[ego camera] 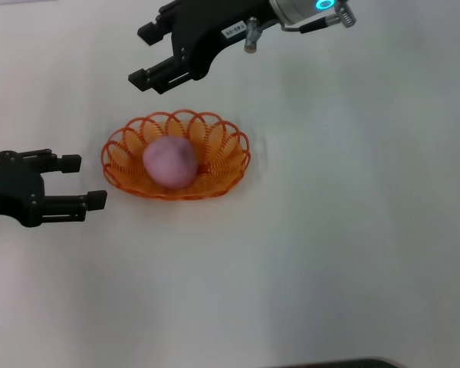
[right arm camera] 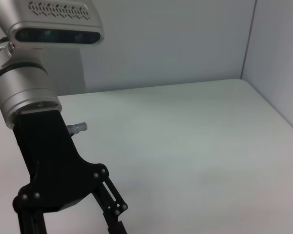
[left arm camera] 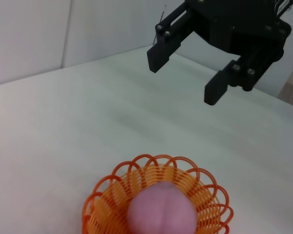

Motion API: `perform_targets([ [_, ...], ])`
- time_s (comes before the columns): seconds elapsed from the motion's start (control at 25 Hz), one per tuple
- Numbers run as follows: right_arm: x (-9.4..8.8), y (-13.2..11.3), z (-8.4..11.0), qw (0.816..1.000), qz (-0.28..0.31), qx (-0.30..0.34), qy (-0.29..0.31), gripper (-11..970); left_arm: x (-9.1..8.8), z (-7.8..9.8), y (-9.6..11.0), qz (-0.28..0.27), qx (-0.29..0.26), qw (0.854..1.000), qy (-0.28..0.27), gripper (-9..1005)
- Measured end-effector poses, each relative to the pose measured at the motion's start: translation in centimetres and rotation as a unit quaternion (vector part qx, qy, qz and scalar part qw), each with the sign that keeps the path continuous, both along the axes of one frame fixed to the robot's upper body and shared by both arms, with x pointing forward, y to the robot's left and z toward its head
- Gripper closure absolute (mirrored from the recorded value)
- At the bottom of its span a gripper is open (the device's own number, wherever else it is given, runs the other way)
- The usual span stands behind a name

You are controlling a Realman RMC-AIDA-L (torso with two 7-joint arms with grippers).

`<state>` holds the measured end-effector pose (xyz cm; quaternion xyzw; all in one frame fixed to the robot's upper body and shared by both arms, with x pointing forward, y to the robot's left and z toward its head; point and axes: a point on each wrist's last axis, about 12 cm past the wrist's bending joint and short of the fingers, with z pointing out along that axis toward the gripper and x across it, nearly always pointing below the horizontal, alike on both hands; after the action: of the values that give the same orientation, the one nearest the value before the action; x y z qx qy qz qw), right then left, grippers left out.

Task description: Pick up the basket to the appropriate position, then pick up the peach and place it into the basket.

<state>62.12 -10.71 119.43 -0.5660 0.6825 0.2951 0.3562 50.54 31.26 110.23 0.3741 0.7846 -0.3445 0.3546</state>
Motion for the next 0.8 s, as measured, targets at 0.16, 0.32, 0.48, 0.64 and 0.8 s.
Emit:
perform_targets([
  [0.16,-0.3,-1.1,-0.1,1.000,-0.015,0.005,-0.004,173,0.0,0.1,0.1,0.005,-0.002,1.000,-0.001,169],
  [0.32,-1.5,-3.6,-0.3,0.999,-0.037,0.008,-0.016,69,0.0,0.2,0.7,0.023,-0.010,1.000,-0.007,169],
  [0.48,-3.7,-6.7,-0.9,0.998,-0.055,0.008,0.000,46,0.0,0.4,1.3,0.035,-0.012,0.999,-0.011,169],
  [0.64,-5.5,-10.1,-2.2,0.996,-0.069,0.016,0.050,23,0.0,0.4,1.4,0.037,-0.013,0.999,-0.012,169],
  [0.8,-6.6,-13.9,-3.9,0.991,-0.095,0.030,0.088,17,0.1,0.5,1.3,0.038,-0.013,0.999,-0.013,169],
])
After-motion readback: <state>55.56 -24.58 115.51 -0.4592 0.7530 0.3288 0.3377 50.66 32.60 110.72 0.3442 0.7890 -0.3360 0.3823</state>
